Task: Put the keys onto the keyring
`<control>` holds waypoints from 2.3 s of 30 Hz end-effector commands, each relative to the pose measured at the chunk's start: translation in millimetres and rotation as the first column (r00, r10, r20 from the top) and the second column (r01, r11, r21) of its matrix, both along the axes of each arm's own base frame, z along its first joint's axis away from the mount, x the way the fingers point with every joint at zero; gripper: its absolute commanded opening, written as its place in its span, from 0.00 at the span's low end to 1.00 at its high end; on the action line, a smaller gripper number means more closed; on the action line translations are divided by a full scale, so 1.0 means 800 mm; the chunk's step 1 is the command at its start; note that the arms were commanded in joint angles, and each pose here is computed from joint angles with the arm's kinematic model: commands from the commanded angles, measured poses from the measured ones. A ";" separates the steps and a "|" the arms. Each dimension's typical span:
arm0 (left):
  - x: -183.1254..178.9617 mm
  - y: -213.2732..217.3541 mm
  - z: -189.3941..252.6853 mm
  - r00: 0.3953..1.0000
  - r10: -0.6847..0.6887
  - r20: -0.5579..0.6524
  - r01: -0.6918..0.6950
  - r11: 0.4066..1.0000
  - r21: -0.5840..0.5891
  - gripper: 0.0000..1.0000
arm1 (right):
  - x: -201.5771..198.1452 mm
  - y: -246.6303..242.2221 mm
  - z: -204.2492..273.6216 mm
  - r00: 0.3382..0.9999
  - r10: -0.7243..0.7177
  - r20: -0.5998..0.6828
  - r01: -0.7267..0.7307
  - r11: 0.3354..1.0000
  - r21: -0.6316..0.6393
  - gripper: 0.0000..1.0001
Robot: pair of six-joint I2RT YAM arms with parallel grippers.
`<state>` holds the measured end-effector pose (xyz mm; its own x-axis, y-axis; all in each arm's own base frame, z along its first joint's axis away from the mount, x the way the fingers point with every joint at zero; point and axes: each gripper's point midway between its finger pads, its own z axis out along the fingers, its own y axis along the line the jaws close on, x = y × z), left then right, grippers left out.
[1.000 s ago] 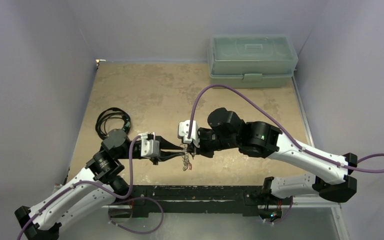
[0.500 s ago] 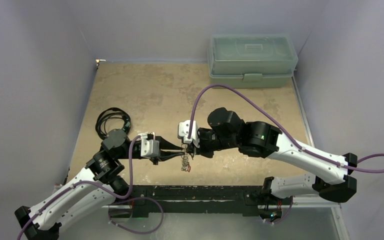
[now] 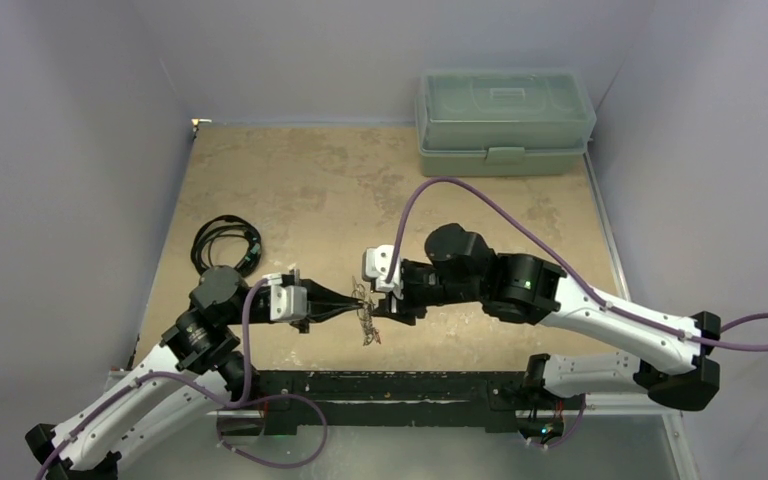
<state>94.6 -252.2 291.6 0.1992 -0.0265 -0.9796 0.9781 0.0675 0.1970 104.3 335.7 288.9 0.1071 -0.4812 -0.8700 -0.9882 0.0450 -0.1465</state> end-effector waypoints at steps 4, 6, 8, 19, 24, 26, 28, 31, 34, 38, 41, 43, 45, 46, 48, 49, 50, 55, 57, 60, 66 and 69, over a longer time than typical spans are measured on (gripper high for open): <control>0.000 0.003 0.019 0.996 0.014 0.085 -0.008 0.998 -0.061 0.00 | -0.004 -0.010 0.056 0.996 -0.012 0.094 -0.010 0.971 0.238 0.48; 0.001 0.003 0.019 0.996 0.015 0.084 -0.010 0.998 -0.059 0.00 | -0.010 -0.012 0.062 0.994 0.001 0.105 -0.030 0.960 0.278 0.47; 0.001 0.002 0.017 0.996 0.014 0.084 -0.009 0.998 -0.057 0.00 | -0.015 -0.014 0.063 0.994 0.017 0.111 -0.050 0.952 0.302 0.48; 0.001 0.002 0.017 0.996 0.015 0.086 -0.010 0.998 -0.059 0.00 | -0.009 0.004 0.036 0.996 0.033 0.086 -0.053 0.970 0.236 0.41; 0.001 0.004 0.018 0.996 0.021 0.090 -0.016 0.998 -0.063 0.00 | -0.009 0.005 0.029 0.996 0.038 0.079 -0.054 0.974 0.220 0.33; 0.002 0.004 0.018 0.996 0.025 0.091 -0.019 0.998 -0.065 0.00 | -0.009 0.004 0.028 0.996 0.036 0.080 -0.053 0.975 0.217 0.33; 0.002 0.004 0.018 0.996 0.026 0.090 -0.020 0.998 -0.065 0.00 | -0.008 0.001 0.029 0.996 0.027 0.082 -0.044 0.976 0.215 0.33; 0.003 0.005 0.019 0.995 0.034 0.092 -0.028 0.997 -0.068 0.00 | -0.007 -0.002 0.029 0.996 0.016 0.085 -0.035 0.976 0.216 0.35; 0.004 0.006 0.020 0.995 0.038 0.094 -0.032 0.997 -0.068 0.00 | -0.006 -0.003 0.026 0.996 0.009 0.084 -0.027 0.978 0.208 0.34; 0.004 0.006 0.020 0.994 0.043 0.096 -0.036 0.997 -0.070 0.00 | -0.005 -0.003 0.024 0.997 0.008 0.082 -0.025 0.979 0.202 0.17; 0.004 0.007 0.021 0.994 0.044 0.100 -0.036 0.997 -0.073 0.00 | -0.005 -0.003 0.022 0.997 0.009 0.079 -0.024 0.980 0.195 0.07; 0.003 0.007 0.022 0.994 0.044 0.102 -0.037 0.997 -0.075 0.00 | -0.005 -0.003 0.021 0.997 0.009 0.079 -0.024 0.981 0.195 0.02; 0.003 0.008 0.023 0.994 0.046 0.103 -0.038 0.996 -0.076 0.00 | -0.005 -0.002 0.020 0.997 0.009 0.079 -0.024 0.981 0.193 0.00; 0.004 0.008 0.023 0.993 0.049 0.103 -0.042 0.996 -0.077 0.00 | -0.005 -0.003 0.020 0.997 0.009 0.078 -0.024 0.981 0.193 0.00; 0.004 0.009 0.025 0.993 0.055 0.108 -0.047 0.996 -0.082 0.00 | -0.005 -0.003 0.019 0.997 0.008 0.078 -0.023 0.981 0.193 0.00; 0.004 0.010 0.026 0.992 0.058 0.110 -0.049 0.995 -0.087 0.00 | -0.005 -0.003 0.018 0.997 0.009 0.078 -0.024 0.981 0.191 0.00; 0.004 0.010 0.026 0.992 0.060 0.111 -0.050 0.995 -0.089 0.00 | -0.005 -0.003 0.017 0.997 0.009 0.075 -0.023 0.982 0.189 0.00; 0.004 0.011 0.027 0.992 0.061 0.111 -0.051 0.994 -0.092 0.00 | -0.005 -0.005 0.013 0.998 0.003 0.067 -0.015 0.983 0.184 0.00; 0.004 0.011 0.028 0.992 0.062 0.112 -0.052 0.994 -0.094 0.00 | -0.006 -0.005 0.012 0.998 0.002 0.064 -0.014 0.983 0.183 0.00; 0.005 0.011 0.027 0.992 0.067 0.112 -0.056 0.994 -0.095 0.00 | -0.006 -0.006 0.013 0.998 0.001 0.063 -0.013 0.983 0.185 0.00; 0.005 0.013 0.028 0.991 0.075 0.115 -0.064 0.993 -0.099 0.00 | -0.006 -0.009 0.015 0.998 -0.005 0.063 -0.007 0.982 0.191 0.00; 0.005 0.013 0.028 0.991 0.076 0.114 -0.064 0.993 -0.099 0.00 | -0.006 -0.009 0.014 0.998 -0.007 0.060 -0.004 0.982 0.189 0.00</control>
